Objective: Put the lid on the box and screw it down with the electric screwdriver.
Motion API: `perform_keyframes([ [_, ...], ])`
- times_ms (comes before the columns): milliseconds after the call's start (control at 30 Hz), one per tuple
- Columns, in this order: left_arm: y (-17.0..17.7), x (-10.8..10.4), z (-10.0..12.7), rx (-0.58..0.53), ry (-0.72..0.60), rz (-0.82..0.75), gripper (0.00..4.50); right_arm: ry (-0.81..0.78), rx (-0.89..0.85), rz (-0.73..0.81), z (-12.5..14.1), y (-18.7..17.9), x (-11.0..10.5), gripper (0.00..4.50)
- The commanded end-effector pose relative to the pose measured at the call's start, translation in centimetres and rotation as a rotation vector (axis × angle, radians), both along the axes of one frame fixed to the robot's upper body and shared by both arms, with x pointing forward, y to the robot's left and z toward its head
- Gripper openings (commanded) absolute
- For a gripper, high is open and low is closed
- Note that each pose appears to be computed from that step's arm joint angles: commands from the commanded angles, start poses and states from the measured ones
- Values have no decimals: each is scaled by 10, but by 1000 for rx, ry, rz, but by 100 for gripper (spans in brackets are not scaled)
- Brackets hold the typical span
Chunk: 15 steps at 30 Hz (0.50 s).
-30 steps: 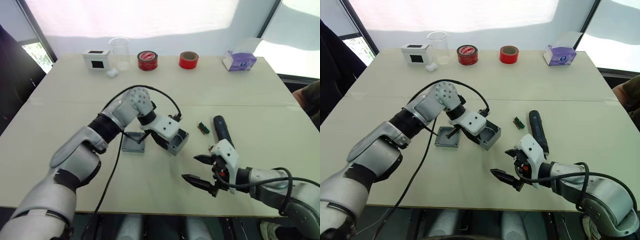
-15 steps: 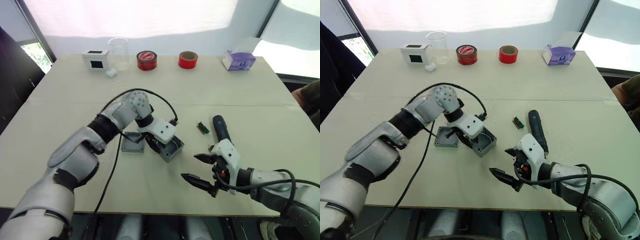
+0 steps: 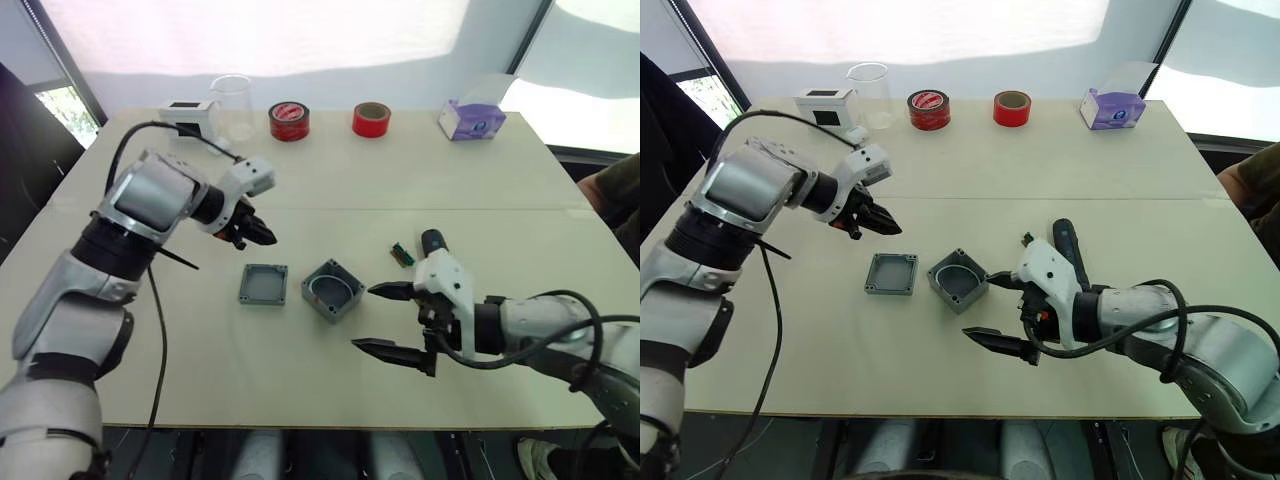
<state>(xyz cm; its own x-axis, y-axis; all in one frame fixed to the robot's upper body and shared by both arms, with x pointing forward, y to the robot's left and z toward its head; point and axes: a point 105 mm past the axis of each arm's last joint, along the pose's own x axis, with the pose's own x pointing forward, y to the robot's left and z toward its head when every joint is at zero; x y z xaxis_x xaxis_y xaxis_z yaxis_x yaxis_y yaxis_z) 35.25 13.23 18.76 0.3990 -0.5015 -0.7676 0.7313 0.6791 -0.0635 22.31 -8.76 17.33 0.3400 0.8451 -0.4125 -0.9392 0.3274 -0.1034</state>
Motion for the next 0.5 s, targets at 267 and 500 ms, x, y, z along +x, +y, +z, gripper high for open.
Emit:
perform_keyframes([
  [267,29,-8,-32,-3,68,249,125,-73,-64,25,-5,1,13,450],
  [500,26,-7,-45,4,96,279,125,-67,-49,3,-12,-2,11,450],
])
